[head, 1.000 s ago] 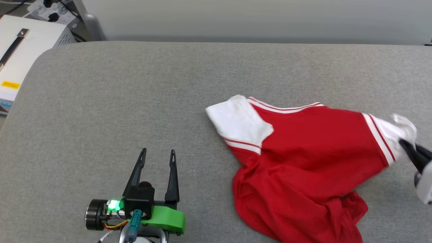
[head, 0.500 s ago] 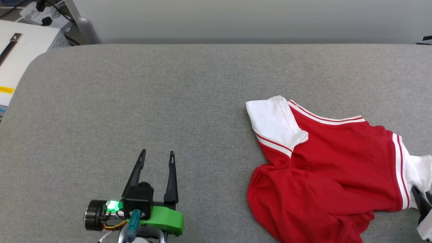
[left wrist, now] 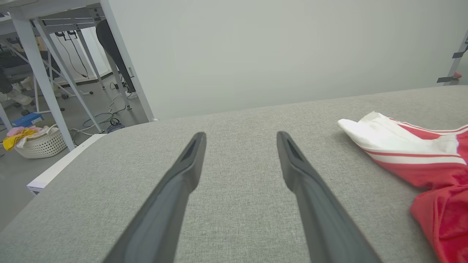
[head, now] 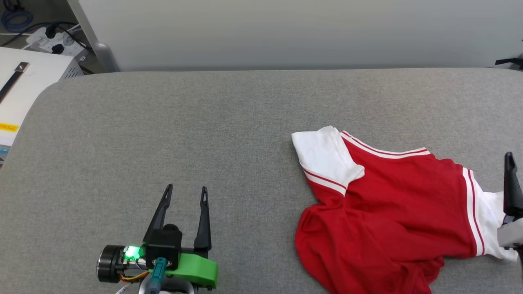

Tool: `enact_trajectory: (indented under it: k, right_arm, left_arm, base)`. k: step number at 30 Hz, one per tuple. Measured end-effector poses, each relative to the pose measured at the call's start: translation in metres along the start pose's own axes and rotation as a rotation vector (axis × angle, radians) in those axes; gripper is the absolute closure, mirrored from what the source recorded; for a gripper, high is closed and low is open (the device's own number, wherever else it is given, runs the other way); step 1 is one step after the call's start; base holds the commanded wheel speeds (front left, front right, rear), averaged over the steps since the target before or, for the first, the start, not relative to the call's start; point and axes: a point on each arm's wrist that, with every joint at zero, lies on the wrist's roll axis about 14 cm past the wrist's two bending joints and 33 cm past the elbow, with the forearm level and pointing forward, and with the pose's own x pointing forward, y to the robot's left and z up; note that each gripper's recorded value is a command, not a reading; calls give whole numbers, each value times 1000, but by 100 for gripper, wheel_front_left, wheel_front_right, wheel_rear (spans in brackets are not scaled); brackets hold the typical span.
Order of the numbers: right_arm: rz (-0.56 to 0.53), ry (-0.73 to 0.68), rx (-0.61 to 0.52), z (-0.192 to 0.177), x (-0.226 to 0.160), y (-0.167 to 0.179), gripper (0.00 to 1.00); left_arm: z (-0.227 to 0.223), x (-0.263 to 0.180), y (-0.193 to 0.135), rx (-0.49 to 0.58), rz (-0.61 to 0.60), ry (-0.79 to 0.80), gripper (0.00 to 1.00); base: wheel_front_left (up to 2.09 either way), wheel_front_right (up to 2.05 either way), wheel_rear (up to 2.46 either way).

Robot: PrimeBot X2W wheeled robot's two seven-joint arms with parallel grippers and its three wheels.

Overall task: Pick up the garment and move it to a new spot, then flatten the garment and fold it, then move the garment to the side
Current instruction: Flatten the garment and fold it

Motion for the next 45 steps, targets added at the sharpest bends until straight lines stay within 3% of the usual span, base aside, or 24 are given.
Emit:
enact_trajectory:
  k: [3,9,15,23,26,30,37,42,45]
  right_arm:
    - [32,-84,12,20,-4,28,0]
    - [128,-78,29,18,-20,81,0]
    - [177,-85,18,22,-17,96,0]
    - [375,-85,-68,52,30,140,0]
    - [480,31,-93,44,50,164,0]
    - [600,293,-195,6,67,186,0]
    - [734,799,-304,-86,51,198,0]
    - [759,965,-380,-133,46,195,0]
    - [770,1050,-369,-162,39,197,0]
  left_arm:
    - [2,-1,1,2,-1,-7,0]
    - [3,-4,4,8,7,-9,0]
    - [4,-6,9,12,22,-10,0]
    - [-2,-7,13,13,32,8,0]
    - [-5,-5,14,14,36,18,0]
    - [-8,1,16,16,41,23,0]
    - [-17,9,22,14,67,47,0]
    - [-25,14,27,15,87,71,0]
    - [-31,17,29,15,98,87,0]
  base:
    - [0,0,0]
    - [0,0,0]
    - [0,0,0]
    - [0,0,0]
    - [0,0,0]
    - [0,0,0]
    - [0,0,0]
    - [0,0,0]
    - [0,0,0]
